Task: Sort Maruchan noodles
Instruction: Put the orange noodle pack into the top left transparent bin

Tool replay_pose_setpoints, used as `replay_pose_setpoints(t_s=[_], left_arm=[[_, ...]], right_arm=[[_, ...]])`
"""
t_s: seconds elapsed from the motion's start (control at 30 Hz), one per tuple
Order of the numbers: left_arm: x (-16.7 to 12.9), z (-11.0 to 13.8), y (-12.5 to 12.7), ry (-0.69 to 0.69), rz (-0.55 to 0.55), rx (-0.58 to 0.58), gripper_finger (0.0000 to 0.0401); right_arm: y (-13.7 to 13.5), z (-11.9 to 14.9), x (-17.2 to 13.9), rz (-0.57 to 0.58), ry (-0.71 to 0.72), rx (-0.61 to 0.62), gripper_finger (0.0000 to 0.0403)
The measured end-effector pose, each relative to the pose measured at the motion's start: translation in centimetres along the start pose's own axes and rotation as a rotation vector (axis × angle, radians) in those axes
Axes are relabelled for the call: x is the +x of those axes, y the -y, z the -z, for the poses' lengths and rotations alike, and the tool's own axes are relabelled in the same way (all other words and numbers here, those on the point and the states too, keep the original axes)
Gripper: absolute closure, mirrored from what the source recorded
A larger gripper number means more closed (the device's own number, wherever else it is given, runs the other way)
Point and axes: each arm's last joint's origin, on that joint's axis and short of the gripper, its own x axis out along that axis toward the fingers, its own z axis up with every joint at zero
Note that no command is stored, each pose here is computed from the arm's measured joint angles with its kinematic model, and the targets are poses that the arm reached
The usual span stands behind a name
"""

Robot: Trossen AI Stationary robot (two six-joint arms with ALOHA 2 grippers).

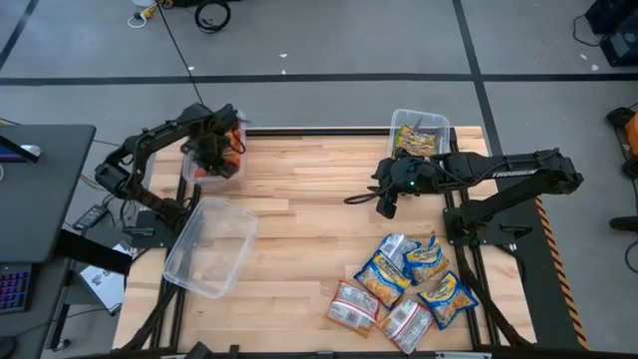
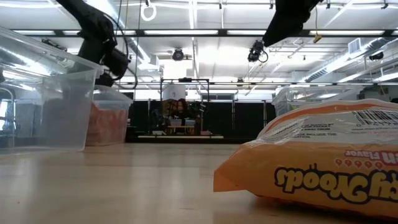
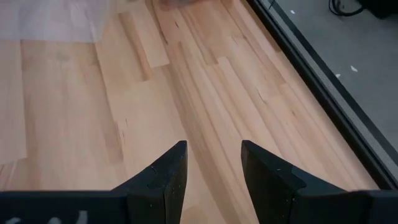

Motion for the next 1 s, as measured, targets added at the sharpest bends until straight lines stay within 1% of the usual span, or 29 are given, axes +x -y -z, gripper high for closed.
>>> replay_pose_setpoints(t_s=[0.07, 0.17, 0.3, 0.4, 0.5, 0.6, 0.73, 0.87, 1.0], left_arm=[[-1.5, -0.5, -0.1, 0.059, -0.004, 0.015, 0.0259], [-4.1, -1.0, -0.2, 0.127, 0.021, 0.023, 0.0243], [-7.3, -1.1, -0.4, 0.21, 0.045, 0.041, 0.0233], [-8.8, -0.7, -0.4, 0.251, 0.053, 0.043, 0.0233], [-9.3, 0.0, -0.3, 0.265, 0.07, 0.058, 0.0232], [-8.6, 0.6, -0.4, 0.22, 0.063, 0.058, 0.0232], [-6.0, 0.5, -0.8, 0.184, -0.009, 0.041, 0.0232], [-3.3, -0.2, -0.7, 0.195, -0.006, 0.049, 0.0231], [-1.7, -0.4, -0.5, 0.198, 0.009, 0.078, 0.0231]], right_arm=[[0.0, -0.1, 0.0, -0.004, 0.012, 0.005, 0.0245], [-0.3, -0.5, -0.4, -0.019, 0.029, 0.002, 0.0245], [-1.1, -1.3, -1.4, -0.027, 0.071, -0.033, 0.0246], [-2.2, -2.0, -1.7, -0.035, 0.089, -0.091, 0.0248], [-4.1, -2.5, -0.8, -0.067, 0.066, -0.137, 0.0249], [-6.3, -2.7, 0.5, -0.094, 0.028, -0.176, 0.0249], [-8.6, -2.3, 2.2, -0.103, -0.025, -0.186, 0.0249], [-9.7, -1.8, 3.3, -0.109, -0.069, -0.145, 0.0249], [-10.0, -1.6, 3.3, -0.14, -0.091, -0.114, 0.0249]])
